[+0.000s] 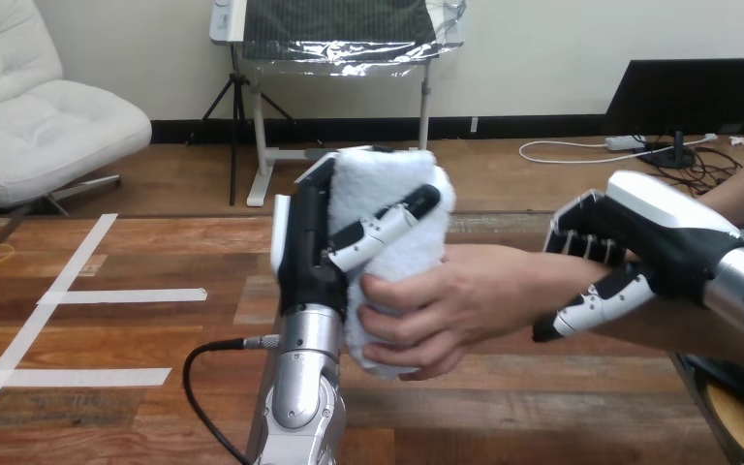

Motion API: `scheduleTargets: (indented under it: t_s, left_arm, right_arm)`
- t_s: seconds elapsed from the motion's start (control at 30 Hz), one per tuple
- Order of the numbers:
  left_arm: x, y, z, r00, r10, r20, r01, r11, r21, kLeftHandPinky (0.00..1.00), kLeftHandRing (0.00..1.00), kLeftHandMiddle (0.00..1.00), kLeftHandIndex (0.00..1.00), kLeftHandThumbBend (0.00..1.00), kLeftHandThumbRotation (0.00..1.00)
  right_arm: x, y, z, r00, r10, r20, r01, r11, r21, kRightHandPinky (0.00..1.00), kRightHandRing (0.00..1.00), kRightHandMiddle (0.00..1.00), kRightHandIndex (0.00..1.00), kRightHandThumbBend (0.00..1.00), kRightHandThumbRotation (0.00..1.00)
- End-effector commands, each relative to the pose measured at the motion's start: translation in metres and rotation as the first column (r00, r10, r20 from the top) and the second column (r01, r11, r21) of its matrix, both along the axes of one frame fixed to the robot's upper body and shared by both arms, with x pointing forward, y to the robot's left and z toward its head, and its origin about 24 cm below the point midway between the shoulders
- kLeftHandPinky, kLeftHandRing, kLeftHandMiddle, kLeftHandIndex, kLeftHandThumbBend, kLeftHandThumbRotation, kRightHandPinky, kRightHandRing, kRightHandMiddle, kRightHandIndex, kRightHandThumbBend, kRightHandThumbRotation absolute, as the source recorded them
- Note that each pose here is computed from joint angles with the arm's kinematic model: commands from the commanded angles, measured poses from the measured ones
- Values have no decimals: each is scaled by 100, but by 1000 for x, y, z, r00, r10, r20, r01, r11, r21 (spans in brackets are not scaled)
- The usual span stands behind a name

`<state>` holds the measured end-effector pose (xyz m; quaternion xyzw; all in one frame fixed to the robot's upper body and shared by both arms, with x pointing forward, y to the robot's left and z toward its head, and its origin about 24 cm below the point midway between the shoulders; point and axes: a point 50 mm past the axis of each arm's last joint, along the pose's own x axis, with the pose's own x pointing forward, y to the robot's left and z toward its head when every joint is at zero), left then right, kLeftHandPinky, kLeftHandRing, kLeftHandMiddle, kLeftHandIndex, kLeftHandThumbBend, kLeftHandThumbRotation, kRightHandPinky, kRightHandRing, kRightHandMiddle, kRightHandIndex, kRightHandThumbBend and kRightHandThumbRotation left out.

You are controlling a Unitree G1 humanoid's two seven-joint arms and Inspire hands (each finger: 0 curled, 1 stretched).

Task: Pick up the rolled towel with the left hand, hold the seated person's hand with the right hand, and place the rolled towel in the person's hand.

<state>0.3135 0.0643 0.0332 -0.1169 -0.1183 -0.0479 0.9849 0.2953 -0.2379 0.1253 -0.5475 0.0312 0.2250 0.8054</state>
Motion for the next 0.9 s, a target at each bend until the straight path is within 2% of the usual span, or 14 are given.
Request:
scheduleTargets:
  t_s: [0.0,0.13,0.2,0.27,0.4,0.5,0.87]
  left_arm:
    - [7,-49,46,979,-136,154,145,988,-45,53,59,63,65,74,54]
    - [8,-44,47,979,-124,160,131,991,-33,61,66,69,71,77,69]
    - [9,-43,47,980,-119,160,126,991,-37,65,70,73,74,75,77]
    - [9,-41,48,980,-113,164,121,992,-43,67,71,74,75,73,81]
    - [10,-37,49,980,-101,169,111,992,-53,72,75,77,76,69,87]
    - [11,-33,50,980,-93,175,103,994,-47,79,80,79,77,66,92]
    - [13,-24,50,981,-60,185,63,998,-6,88,86,83,79,74,99]
  right_arm:
    - [3,-4,0,995,-3,-98,4,1000,8,46,55,61,62,98,39]
    - [2,-6,2,989,0,-148,5,999,33,54,63,68,69,99,41]
    - [2,-6,3,986,-3,-165,9,999,36,59,69,73,74,100,41]
    - [2,-7,4,983,1,-185,7,999,41,61,71,75,76,100,42]
    - [1,-7,6,977,4,-214,4,999,34,66,76,79,80,100,44]
    - [0,-7,8,973,4,-229,3,999,32,69,80,83,83,100,46]
    - [-2,-7,9,967,4,-253,-4,1000,0,73,89,90,89,100,44]
